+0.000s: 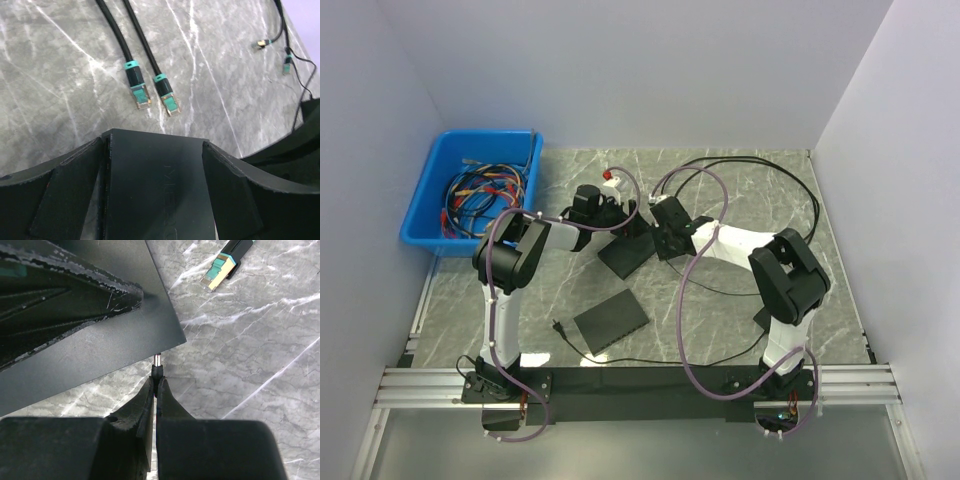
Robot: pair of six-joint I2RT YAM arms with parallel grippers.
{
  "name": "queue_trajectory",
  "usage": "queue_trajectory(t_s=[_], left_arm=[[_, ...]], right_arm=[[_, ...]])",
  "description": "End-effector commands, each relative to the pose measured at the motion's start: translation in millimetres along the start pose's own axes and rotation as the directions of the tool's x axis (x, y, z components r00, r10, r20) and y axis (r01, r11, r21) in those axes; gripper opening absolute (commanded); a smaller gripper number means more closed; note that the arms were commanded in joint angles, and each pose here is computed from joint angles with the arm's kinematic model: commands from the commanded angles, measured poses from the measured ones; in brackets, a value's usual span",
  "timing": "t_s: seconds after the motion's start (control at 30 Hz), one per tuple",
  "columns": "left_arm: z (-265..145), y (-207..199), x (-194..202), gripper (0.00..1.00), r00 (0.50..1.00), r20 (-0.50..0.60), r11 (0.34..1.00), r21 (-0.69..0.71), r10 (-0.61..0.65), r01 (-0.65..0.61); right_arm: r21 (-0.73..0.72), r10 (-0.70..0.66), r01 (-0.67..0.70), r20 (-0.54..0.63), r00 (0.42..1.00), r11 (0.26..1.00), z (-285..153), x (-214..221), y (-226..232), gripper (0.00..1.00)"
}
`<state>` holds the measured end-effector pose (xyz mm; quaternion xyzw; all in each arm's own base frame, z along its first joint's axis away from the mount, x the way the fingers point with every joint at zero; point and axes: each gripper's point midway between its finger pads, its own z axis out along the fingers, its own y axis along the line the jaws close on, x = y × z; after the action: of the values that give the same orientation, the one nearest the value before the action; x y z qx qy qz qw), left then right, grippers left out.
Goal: Insert the plug into the switch port
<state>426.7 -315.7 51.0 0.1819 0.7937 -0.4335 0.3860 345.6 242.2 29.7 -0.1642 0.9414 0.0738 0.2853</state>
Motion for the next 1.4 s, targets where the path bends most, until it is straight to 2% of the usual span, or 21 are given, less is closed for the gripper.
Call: queue_trajectory(t_s=[0.0, 0.13, 0.77, 1.37], left_arm=[[2.9, 1.7, -13.2, 0.86, 0.998, 0.036, 0.998, -0.04, 0.049, -0.048], [-6.2, 16.5, -19.2, 0.86, 0.997, 0.048, 0.988, -0.147, 0.059, -0.051], [-5.5, 27.8, 0.2, 0.86, 0.998, -0.029, 0.984, -0.173, 0.048, -0.052], [-3.5, 20.8, 9.9, 0.83, 0.995, -0.076, 0.989, -0.131, 0.064, -0.074]], right_arm=[[-0.025, 0.005, -0.004, 0.068, 0.998, 1.0, -15.6, -15.3, 8.3, 0.0], [-0.037, 0.007, -0.004, 0.064, 0.998, 0.999, -16.3, -12.1, 9.6, 0.0], [-0.045, -0.002, 0.004, 0.042, 0.999, 0.999, -7.2, -14.8, 14.3, 0.0], [-0.027, -0.02, 0.021, 0.036, 0.999, 0.999, -0.3, -20.1, 12.6, 0.0]])
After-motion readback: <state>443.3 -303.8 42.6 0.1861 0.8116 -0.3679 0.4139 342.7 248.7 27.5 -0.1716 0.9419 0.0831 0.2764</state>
